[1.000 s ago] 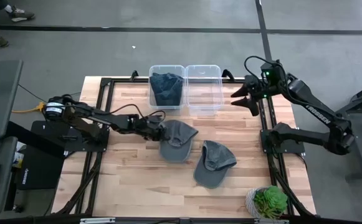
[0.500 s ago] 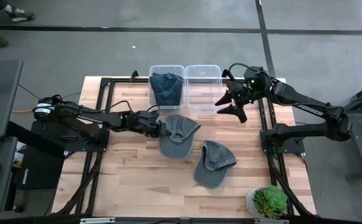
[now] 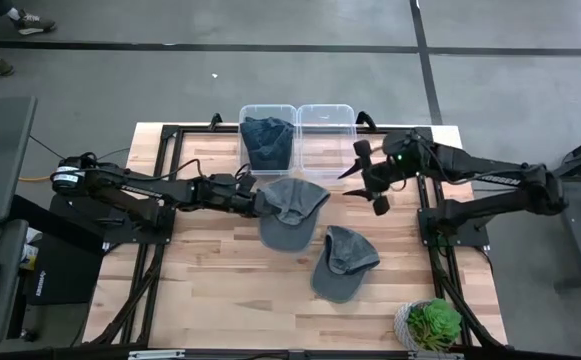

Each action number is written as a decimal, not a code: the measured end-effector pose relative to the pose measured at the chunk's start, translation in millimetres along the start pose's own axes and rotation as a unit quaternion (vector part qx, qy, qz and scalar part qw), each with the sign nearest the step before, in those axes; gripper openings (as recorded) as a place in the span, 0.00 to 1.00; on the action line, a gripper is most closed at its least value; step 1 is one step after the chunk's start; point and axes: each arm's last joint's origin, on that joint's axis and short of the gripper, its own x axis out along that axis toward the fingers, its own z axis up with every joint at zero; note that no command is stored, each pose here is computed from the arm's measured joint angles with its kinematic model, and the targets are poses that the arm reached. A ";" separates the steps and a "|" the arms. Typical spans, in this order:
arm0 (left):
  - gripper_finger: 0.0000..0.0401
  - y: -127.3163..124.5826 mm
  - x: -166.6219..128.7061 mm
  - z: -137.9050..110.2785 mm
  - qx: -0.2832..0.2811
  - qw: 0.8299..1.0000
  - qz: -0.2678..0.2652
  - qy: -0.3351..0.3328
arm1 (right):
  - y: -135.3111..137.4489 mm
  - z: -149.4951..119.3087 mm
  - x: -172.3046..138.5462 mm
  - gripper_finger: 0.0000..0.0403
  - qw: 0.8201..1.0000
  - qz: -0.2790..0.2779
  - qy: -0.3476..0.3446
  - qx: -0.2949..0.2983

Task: Pick & Place hat
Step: Put the left gray cap into the right transparent bin

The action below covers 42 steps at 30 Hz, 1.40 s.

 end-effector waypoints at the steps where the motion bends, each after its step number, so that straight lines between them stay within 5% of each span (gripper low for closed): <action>1: 0.00 -1.2 0.1 0.4 0.000 1.000 -0.006 -0.003 | 2.6 1.7 1.0 0.48 1.000 -0.006 0.007 -0.018; 7: 0.00 -8.5 -0.3 2.5 0.002 0.999 -0.043 -0.015 | 18.3 11.1 7.2 0.48 0.994 -0.025 0.036 -0.096; 17: 0.00 -18.3 0.4 4.8 0.016 0.998 -0.052 -0.017 | 25.1 11.7 41.7 0.48 0.991 -0.035 0.075 -0.109; 42: 0.00 -24.5 -0.3 6.2 0.027 0.996 -0.082 -0.024 | 32.3 26.0 72.7 0.47 0.992 -0.009 -0.014 -0.122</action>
